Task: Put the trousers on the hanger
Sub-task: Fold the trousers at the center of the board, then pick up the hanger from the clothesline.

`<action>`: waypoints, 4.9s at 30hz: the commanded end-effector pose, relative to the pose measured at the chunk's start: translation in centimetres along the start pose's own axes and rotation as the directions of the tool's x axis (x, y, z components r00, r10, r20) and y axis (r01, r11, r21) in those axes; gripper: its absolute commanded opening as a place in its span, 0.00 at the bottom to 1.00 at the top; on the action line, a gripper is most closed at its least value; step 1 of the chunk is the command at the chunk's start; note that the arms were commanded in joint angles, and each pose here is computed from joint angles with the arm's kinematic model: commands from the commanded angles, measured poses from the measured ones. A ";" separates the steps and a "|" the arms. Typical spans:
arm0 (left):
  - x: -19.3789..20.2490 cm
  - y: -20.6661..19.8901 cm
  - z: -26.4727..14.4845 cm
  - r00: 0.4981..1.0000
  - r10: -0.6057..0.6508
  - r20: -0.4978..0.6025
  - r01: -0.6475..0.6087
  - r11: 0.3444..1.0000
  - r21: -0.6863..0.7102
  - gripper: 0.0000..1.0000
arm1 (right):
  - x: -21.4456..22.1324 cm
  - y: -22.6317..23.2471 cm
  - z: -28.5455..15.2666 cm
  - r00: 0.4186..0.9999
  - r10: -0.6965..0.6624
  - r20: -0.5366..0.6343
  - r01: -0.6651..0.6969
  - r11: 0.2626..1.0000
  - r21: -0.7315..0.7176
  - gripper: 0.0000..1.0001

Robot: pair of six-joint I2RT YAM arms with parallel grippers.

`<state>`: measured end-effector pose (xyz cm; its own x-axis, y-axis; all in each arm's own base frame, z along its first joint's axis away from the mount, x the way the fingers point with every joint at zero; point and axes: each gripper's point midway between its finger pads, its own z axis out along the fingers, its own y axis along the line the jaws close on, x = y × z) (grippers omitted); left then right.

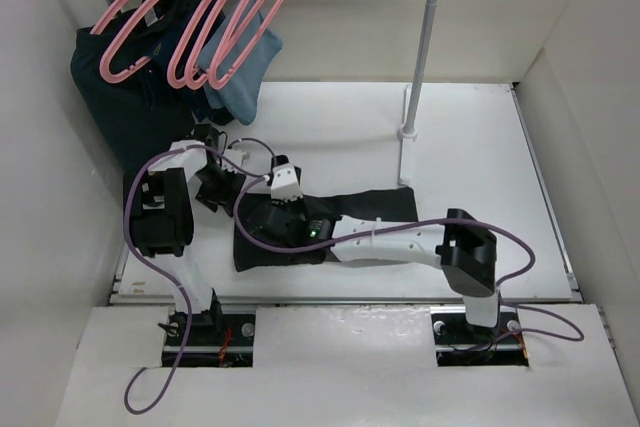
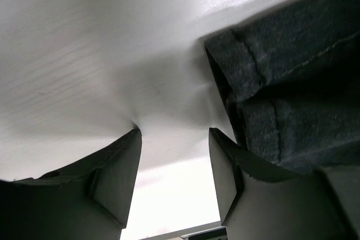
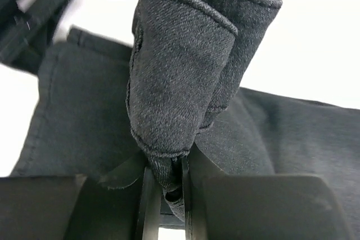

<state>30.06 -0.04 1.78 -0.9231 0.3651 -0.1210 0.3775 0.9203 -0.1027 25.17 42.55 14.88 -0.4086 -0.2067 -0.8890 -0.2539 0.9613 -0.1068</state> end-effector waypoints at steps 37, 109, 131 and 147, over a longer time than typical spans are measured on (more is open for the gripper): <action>-1.1 2.6 -8.8 0.990 -0.046 0.133 0.067 0.985 -0.157 0.53 | -2.3 9.0 -13.0 0.933 -0.282 0.222 0.353 0.605 -0.713 1.00; -4.4 -1.8 -11.0 0.922 0.031 0.387 -0.022 0.999 -0.027 0.00 | 12.0 -24.7 1.8 0.668 0.627 -0.400 -0.675 0.737 0.028 0.02; 2.9 -7.6 -20.0 0.805 0.449 0.388 -0.428 0.892 -0.144 0.50 | -9.4 -23.2 -4.5 0.930 0.357 -0.090 -0.368 0.899 -0.238 0.95; -10.0 -7.0 -49.6 0.181 0.158 0.971 0.169 0.967 -0.189 0.44 | -15.3 -16.2 -4.6 0.968 0.250 -0.016 -0.224 0.836 -0.502 0.94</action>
<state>26.29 -2.47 52.52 -0.0017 0.2476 -0.9689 0.2024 0.9489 0.2421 31.14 27.74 29.93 -0.5325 0.0322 -0.8458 -0.4928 0.8006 0.3407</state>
